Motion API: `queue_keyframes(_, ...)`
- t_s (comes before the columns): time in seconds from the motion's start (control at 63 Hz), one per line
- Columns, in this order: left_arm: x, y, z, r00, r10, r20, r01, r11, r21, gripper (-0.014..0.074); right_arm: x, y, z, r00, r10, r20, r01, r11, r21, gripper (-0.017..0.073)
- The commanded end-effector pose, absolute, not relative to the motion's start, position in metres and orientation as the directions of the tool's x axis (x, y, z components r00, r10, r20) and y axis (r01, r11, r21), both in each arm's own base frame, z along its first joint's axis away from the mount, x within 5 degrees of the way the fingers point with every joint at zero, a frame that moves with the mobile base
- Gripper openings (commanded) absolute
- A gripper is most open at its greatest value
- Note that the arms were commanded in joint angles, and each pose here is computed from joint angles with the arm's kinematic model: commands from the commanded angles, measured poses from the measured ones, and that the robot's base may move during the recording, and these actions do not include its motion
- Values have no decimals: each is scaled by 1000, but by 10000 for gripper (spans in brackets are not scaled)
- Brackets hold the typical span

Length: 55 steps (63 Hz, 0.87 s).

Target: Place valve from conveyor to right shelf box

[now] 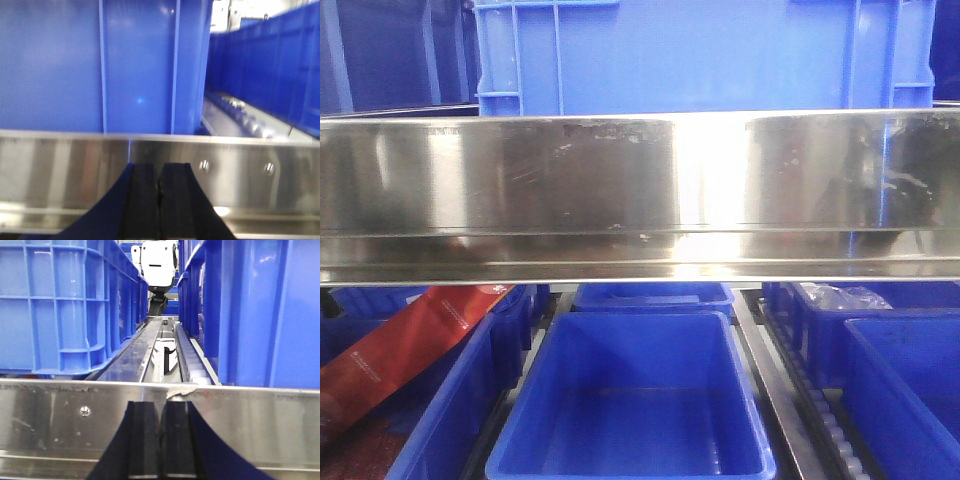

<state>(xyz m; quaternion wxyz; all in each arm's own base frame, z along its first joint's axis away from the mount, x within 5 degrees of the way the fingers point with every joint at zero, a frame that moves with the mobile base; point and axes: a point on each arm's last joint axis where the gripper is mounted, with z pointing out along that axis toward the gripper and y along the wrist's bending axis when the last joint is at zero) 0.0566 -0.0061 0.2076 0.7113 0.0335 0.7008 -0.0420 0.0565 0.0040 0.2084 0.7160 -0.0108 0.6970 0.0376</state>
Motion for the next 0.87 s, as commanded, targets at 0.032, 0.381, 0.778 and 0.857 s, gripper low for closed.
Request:
queue_keyframes(0.032,56,-6,209,42,-26,-999,106,994,-21,-111,56,4,209,44,32,-999,-66,997,30,-164)
queue_keyframes(0.381,56,-6,210,49,-27,-998,106,994,-21,-111,56,4,209,44,32,-999,-66,997,30,-164)
queue_keyframes(0.778,56,-6,210,49,-27,-998,106,994,-21,-111,56,4,209,44,32,-999,-66,997,30,-164)
queue_keyframes(0.857,56,-6,210,49,-27,-998,106,994,-21,-111,56,4,209,44,32,-999,-66,997,30,-164)
